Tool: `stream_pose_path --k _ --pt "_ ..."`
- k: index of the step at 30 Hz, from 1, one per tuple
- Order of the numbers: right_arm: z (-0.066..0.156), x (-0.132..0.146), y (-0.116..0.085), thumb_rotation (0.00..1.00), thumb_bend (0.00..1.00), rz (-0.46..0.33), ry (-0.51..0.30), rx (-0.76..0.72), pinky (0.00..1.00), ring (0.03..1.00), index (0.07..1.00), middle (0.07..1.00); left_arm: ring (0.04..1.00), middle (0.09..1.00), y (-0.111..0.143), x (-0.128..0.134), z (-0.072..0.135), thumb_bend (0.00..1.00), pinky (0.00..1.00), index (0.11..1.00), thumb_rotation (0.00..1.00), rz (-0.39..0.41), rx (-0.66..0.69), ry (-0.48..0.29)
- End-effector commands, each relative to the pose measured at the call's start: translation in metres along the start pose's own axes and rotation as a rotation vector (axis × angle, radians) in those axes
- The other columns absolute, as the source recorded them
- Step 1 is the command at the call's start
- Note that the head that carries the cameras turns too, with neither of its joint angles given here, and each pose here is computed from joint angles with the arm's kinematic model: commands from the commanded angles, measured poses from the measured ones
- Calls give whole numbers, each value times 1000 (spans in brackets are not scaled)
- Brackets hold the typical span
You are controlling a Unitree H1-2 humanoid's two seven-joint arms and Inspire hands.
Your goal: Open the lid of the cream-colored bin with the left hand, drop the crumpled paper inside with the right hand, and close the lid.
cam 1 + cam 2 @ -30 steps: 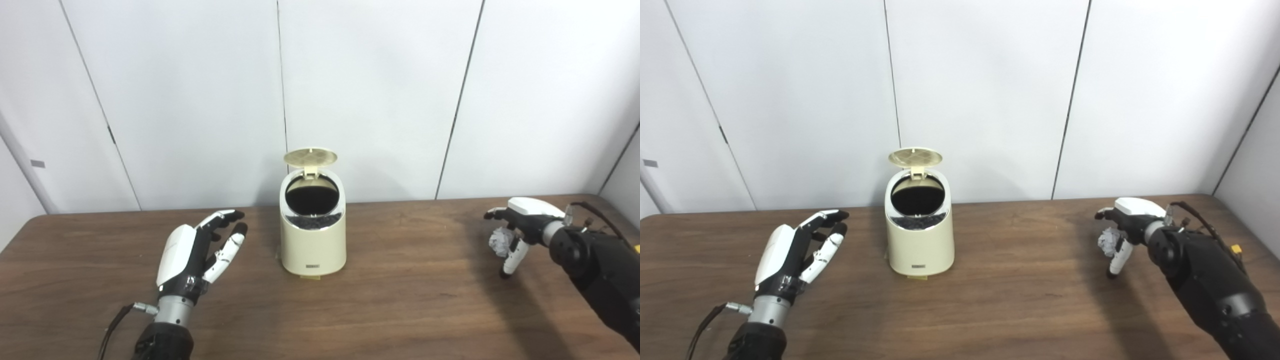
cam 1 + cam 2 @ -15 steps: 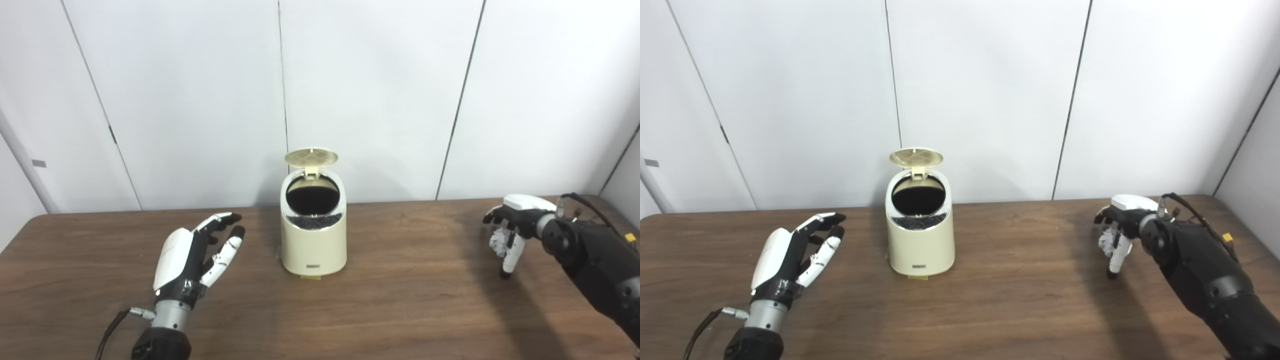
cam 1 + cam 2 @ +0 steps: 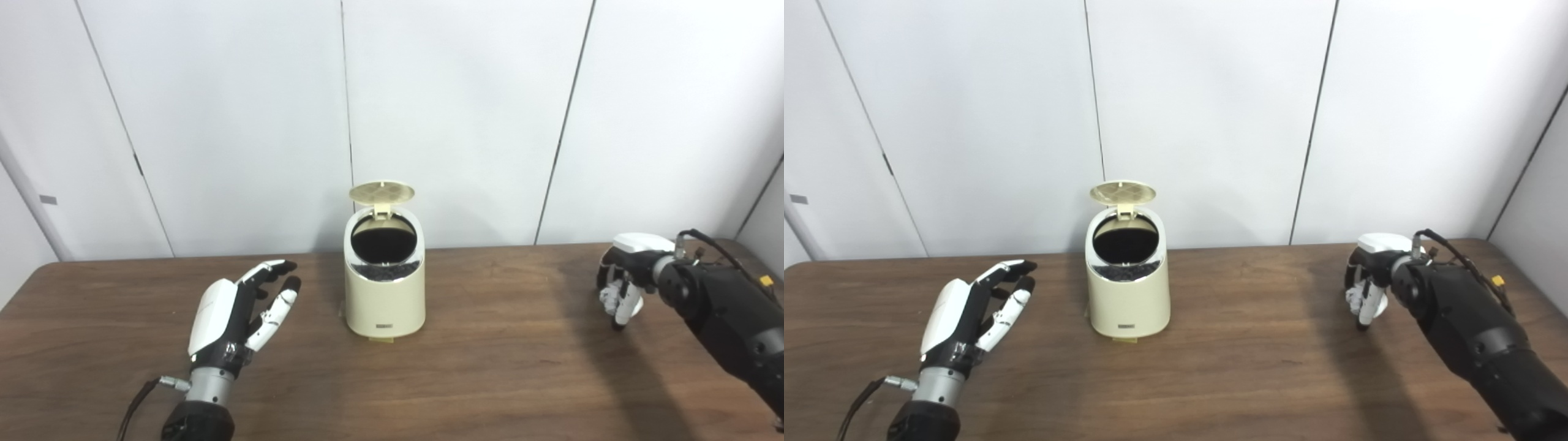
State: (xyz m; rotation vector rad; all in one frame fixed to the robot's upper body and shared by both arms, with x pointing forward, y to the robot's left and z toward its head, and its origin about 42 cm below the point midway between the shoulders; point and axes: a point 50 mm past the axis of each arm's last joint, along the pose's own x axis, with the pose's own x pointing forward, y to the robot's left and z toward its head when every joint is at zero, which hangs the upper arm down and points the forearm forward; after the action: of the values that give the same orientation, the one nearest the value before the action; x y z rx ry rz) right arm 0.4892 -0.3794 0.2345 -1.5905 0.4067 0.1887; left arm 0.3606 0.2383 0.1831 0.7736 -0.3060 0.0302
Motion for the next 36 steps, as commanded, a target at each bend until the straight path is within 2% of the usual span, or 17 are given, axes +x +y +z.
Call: stream_pose_path --k 1,5,9,11,13,16,21,23,26,27,30,32,36 --pt "-5 3 -19 0 537 -77 67 -55 251 342 496 469 784 781 16 12 17 563 682 786 1000 56 21 -77" --pt "0 1 -21 0 533 -112 81 -88 173 266 488 474 783 778 17 11 20 558 685 784 1000 59 20 -83" --pt "1 -3 -23 0 533 -140 69 -88 206 306 485 476 784 781 16 11 20 549 688 786 1000 57 13 -87" --pt "1 -5 -26 0 531 -143 68 -89 217 323 492 424 783 781 16 11 20 548 688 784 1000 56 11 -87" --pt "1 -6 -29 0 531 -147 72 -95 223 337 492 415 781 780 16 11 20 546 683 783 1000 55 13 -85" --pt "3 -7 -33 0 533 -158 73 -103 313 435 489 456 783 781 15 11 20 556 684 786 1000 56 13 -85" --pt "12 -15 -43 0 533 -169 57 -78 330 441 489 473 782 778 14 12 19 534 684 783 1000 55 18 -85" --pt "16 -18 -47 0 532 -165 47 -63 318 427 492 453 781 778 14 12 19 536 684 783 1000 54 20 -86" --pt "26 -27 -58 0 529 -175 -15 -44 285 379 499 419 779 777 14 12 18 535 682 782 1000 53 18 -86" --pt "30 -31 -62 0 527 -181 -33 -49 250 335 498 402 779 777 14 13 18 537 682 782 1000 52 15 -84" --pt "42 -38 -77 0 532 -182 -68 -60 223 304 487 459 779 777 12 13 18 543 686 782 1000 52 9 -79" --pt "51 -44 -88 0 533 -205 -100 -119 205 285 484 471 780 778 12 14 18 536 687 783 1000 49 3 -79" --pt "70 -60 -106 0 534 -232 -133 -141 180 259 485 472 783 783 10 14 17 531 684 786 1000 44 -3 -71"
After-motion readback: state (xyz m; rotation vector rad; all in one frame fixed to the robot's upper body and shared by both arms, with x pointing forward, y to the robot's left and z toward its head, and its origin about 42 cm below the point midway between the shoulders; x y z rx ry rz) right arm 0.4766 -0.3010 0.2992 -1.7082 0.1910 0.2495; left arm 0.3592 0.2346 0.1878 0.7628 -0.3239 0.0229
